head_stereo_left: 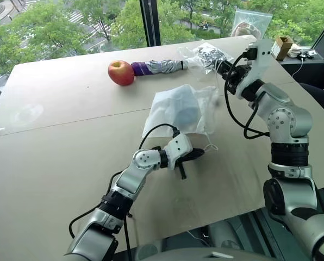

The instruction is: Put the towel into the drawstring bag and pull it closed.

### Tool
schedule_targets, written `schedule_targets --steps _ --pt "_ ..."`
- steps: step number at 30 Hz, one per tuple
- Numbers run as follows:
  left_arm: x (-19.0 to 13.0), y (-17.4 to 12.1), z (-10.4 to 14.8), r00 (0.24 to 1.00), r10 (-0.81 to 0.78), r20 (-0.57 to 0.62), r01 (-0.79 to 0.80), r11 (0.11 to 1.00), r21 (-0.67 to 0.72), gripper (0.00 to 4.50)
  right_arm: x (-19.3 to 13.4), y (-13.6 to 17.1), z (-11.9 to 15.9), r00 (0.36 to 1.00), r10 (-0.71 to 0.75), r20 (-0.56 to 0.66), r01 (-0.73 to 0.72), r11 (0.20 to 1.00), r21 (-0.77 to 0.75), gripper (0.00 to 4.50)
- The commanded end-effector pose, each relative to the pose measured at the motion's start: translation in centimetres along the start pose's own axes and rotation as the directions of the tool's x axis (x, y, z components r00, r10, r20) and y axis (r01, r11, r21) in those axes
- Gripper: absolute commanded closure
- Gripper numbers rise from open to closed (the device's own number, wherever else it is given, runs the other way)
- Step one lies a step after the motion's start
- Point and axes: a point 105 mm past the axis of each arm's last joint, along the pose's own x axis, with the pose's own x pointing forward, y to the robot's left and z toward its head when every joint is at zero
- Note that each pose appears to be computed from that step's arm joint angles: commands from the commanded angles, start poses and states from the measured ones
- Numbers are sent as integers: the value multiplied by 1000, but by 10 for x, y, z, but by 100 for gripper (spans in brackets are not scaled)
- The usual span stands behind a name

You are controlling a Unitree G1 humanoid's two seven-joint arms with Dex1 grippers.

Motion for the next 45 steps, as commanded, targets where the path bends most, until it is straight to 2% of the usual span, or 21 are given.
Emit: schedule_targets --steps 1,7,13,15,19,21,26,28,29,30,31,33,36,40,45 --pt "2 -5 -10 997 -18 -70 17 1000 -8 443 -4 5 16 998 17 57 -16 1000 -16 450" --pt "-10 4 1 997 70 -13 -70 997 7 443 -5 3 16 999 3 54 -2 1000 -21 450" --pt "-57 1 39 970 199 141 -209 976 60 443 -3 -7 24 997 -41 72 42 999 -8 450" --pt "-77 12 48 935 312 167 -332 936 114 443 -1 -8 26 995 -53 79 56 998 -32 450" --pt "-125 41 55 786 583 206 -614 772 160 443 1 -17 24 991 -102 84 107 993 -50 450" --pt "-130 39 48 786 591 184 -617 769 167 443 2 -18 21 991 -109 76 113 992 -51 450" --pt "-86 15 49 925 330 190 -350 933 82 443 9 -10 13 995 -80 54 83 995 -59 450" --pt "-68 16 51 955 243 171 -262 960 100 391 12 -8 11 996 -74 51 77 995 -62 450" --pt "-60 18 51 965 208 158 -223 971 87 335 13 -7 11 996 -74 50 77 995 -64 450" --pt "-54 20 53 972 178 157 -191 979 76 301 13 -8 11 996 -75 49 78 995 -66 450" --pt "-50 21 54 975 157 155 -169 983 68 291 14 -8 10 996 -75 49 78 995 -67 450" --pt "-40 27 54 981 140 134 -148 987 58 211 13 -8 9 996 -78 50 82 994 -68 450" --pt "-26 9 52 994 -31 107 30 999 15 65 9 -10 9 994 -91 53 95 993 -68 450" --pt "-12 9 42 997 -82 15 81 996 35 65 4 -13 8 992 -113 59 116 991 -65 450" --pt "5 -4 40 986 -167 -4 167 986 18 65 -3 -17 7 988 -141 64 145 988 -60 450"
